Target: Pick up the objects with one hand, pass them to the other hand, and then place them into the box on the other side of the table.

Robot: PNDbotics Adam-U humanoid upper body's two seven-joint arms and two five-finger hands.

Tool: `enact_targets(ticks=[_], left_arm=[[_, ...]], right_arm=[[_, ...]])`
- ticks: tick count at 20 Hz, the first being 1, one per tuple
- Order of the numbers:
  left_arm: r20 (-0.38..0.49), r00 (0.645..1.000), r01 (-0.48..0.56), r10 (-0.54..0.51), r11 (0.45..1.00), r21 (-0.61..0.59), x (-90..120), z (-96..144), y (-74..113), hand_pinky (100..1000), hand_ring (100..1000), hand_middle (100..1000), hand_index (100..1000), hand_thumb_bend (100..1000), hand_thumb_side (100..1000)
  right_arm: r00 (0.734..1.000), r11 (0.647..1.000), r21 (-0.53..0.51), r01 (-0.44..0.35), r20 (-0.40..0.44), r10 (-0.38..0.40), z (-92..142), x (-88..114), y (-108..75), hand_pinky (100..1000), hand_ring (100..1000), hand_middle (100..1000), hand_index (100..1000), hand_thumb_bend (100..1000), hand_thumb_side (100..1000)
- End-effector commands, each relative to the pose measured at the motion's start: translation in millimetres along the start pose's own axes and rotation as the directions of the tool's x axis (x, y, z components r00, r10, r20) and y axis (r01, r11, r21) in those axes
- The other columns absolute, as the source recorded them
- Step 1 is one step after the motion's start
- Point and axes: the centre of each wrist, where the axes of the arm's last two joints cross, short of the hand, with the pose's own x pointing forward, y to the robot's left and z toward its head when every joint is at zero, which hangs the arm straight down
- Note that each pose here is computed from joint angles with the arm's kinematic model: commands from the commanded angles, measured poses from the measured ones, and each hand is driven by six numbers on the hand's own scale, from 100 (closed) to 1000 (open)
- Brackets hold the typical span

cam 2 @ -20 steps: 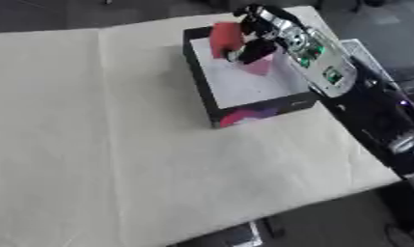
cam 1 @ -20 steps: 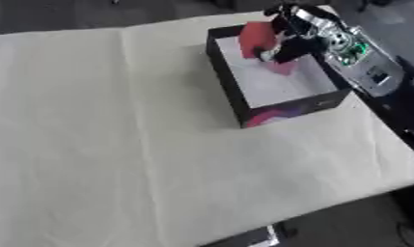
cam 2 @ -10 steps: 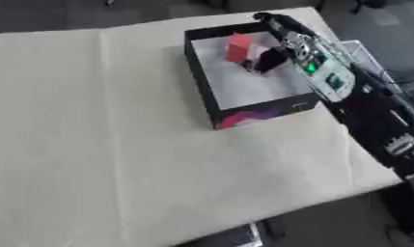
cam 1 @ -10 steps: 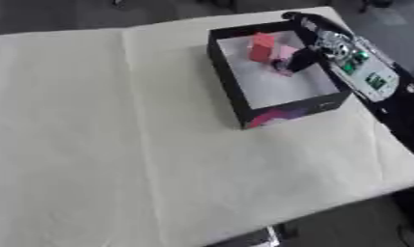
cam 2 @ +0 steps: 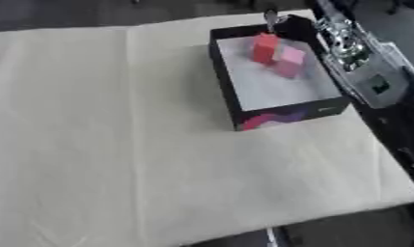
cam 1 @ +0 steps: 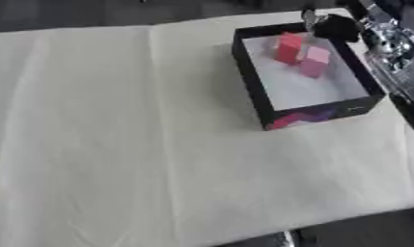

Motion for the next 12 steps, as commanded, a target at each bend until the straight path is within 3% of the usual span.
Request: enact_targets(ticks=[1, 6, 12], left_arm=[[-0.032, 0.999, -0.045, 0.040, 0.979, -0.197, -14, -10, 30.8, 870, 757, 737, 875, 403, 590], [-0.016, 0.999, -0.042, 0.039, 0.869, -0.492, -17, -17, 41.9, 874, 774, 754, 893, 464, 617], [0.015, 0.999, 0.042, -0.043, 0.765, -0.643, 5, -19, 29.6, 895, 806, 788, 916, 596, 581]], right_arm=[[0.994, 0.999, -0.009, 0.053, 0.095, -0.052, 7, 27, -2.4, 976, 965, 935, 1000, 100, 211], [0.987, 0.998, 0.004, 0.067, 0.149, -0.067, 15, 44, 2.0, 975, 958, 930, 1000, 100, 201], [0.985, 0.998, 0.001, 0.065, 0.162, -0.064, 17, 49, 3.5, 974, 953, 922, 1000, 100, 203]])
